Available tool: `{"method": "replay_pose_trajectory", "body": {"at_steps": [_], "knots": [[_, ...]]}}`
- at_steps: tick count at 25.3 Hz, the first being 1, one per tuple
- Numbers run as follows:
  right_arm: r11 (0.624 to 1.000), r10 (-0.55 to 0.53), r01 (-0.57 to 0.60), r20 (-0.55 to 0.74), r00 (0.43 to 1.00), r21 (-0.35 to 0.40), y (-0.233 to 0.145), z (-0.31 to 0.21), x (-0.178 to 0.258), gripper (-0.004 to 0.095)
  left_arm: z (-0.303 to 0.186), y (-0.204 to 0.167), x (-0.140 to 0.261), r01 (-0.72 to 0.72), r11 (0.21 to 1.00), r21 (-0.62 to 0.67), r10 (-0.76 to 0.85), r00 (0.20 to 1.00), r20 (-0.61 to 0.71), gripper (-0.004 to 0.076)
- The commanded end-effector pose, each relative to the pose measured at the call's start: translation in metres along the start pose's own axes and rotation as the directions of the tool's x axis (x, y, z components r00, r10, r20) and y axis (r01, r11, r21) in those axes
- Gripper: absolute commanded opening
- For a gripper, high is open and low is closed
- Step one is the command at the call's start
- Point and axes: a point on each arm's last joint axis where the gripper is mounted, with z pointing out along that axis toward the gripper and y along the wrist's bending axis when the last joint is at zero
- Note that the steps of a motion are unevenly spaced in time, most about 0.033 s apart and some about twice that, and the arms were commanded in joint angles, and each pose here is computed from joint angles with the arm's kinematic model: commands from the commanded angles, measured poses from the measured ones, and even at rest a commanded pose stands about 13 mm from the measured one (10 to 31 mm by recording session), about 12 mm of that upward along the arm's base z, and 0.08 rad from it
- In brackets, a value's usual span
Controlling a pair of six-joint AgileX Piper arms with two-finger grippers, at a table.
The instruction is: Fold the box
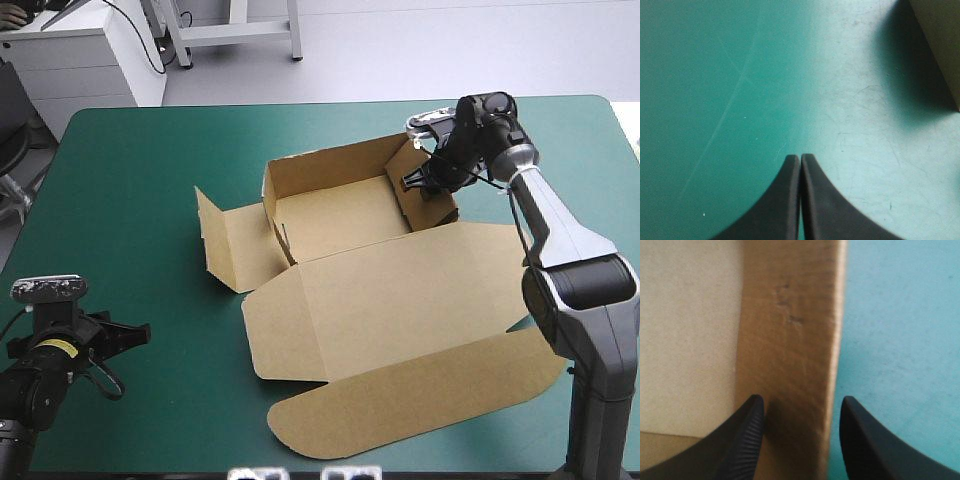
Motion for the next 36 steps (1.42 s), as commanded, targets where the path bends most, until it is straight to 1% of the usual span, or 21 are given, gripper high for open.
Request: {"method": "replay_pose_trajectory", "body": {"at_steps": [1, 2, 4, 5, 6, 9, 12, 17, 20, 23, 26, 28, 30, 32, 34, 36], "knots": [[1.000, 0.003, -0.003, 0.025, 1.000, -0.010, 0.000, -0.009, -0.003, 0.0377, -0.006, -0.002, -0.012, 0.020, 0.999, 0.025, -0.022, 0.996, 0.084, -0.0009], [1.000, 0.009, -0.009, 0.017, 1.000, -0.010, 0.000, -0.005, -0.003, 0.0334, -0.006, -0.003, -0.013, 0.022, 0.999, 0.027, -0.024, 0.996, 0.086, -0.0009], [1.000, 0.024, -0.023, 0.019, 1.000, -0.013, 0.000, -0.006, -0.003, 0.0112, -0.006, -0.003, -0.013, 0.023, 0.999, 0.028, -0.026, 0.996, 0.090, -0.0009], [1.000, 0.026, -0.025, 0.031, 0.999, -0.010, 0.000, -0.010, -0.004, 0.0022, -0.006, -0.003, -0.013, 0.023, 0.999, 0.029, -0.026, 0.995, 0.092, -0.0009], [1.000, 0.027, -0.026, 0.051, 0.998, -0.007, 0.000, -0.018, -0.006, -0.0013, -0.006, -0.003, -0.014, 0.023, 0.999, 0.029, -0.026, 0.995, 0.101, -0.0009], [0.999, 0.025, -0.029, 0.149, 0.989, 0.023, 0.000, -0.055, -0.011, -0.0018, -0.006, -0.003, -0.016, 0.023, 0.999, 0.030, -0.027, 0.991, 0.128, -0.0009], [0.994, 0.010, -0.039, 0.268, 0.963, 0.103, -0.002, -0.111, -0.007, -0.0018, -0.007, -0.003, -0.020, 0.022, 0.999, 0.029, -0.026, 0.985, 0.172, -0.0009], [0.978, -0.005, -0.077, 0.384, 0.923, 0.197, -0.002, -0.175, 0.012, -0.0018, -0.008, -0.003, -0.026, 0.021, 0.999, 0.031, -0.028, 0.971, 0.236, -0.0009], [0.969, -0.012, -0.101, 0.447, 0.894, 0.227, 0.000, -0.209, 0.026, -0.0018, -0.008, -0.003, -0.028, 0.021, 0.999, 0.032, -0.028, 0.967, 0.254, -0.0009], [0.963, -0.004, -0.132, 0.508, 0.862, 0.233, 0.002, -0.239, 0.041, -0.0018, -0.002, -0.003, -0.031, 0.021, 0.999, 0.031, -0.028, 0.967, 0.252, -0.0009], [0.960, 0.004, -0.157, 0.549, 0.836, 0.231, 0.005, -0.259, 0.052, -0.0018, 0.009, -0.003, -0.033, 0.022, 0.999, 0.030, -0.028, 0.975, 0.222, -0.0008], [0.957, 0.030, -0.188, 0.570, 0.821, 0.221, 0.003, -0.267, 0.057, -0.0018, 0.018, -0.003, -0.034, 0.024, 0.999, 0.031, -0.029, 0.980, 0.197, -0.0008], [0.954, 0.079, -0.231, 0.584, 0.808, 0.190, -0.001, -0.270, 0.060, -0.0018, 0.025, -0.004, -0.035, 0.032, 0.999, 0.035, -0.037, 0.982, 0.184, -0.0009], [0.955, 0.134, -0.262, 0.590, 0.797, 0.138, -0.009, -0.271, 0.062, -0.0018, 0.030, -0.004, -0.037, 0.052, 0.998, 0.047, -0.060, 0.981, 0.186, -0.0009], [0.956, 0.190, -0.284, 0.589, 0.786, 0.071, -0.018, -0.270, 0.064, -0.0018, 0.032, -0.005, -0.040, 0.065, 0.996, 0.055, -0.074, 0.977, 0.201, -0.0008], [0.951, 0.227, -0.307, 0.587, 0.777, 0.038, -0.028, -0.270, 0.066, -0.0018, 0.032, -0.005, -0.042, 0.064, 0.996, 0.055, -0.075, 0.971, 0.227, -0.0008]]}}
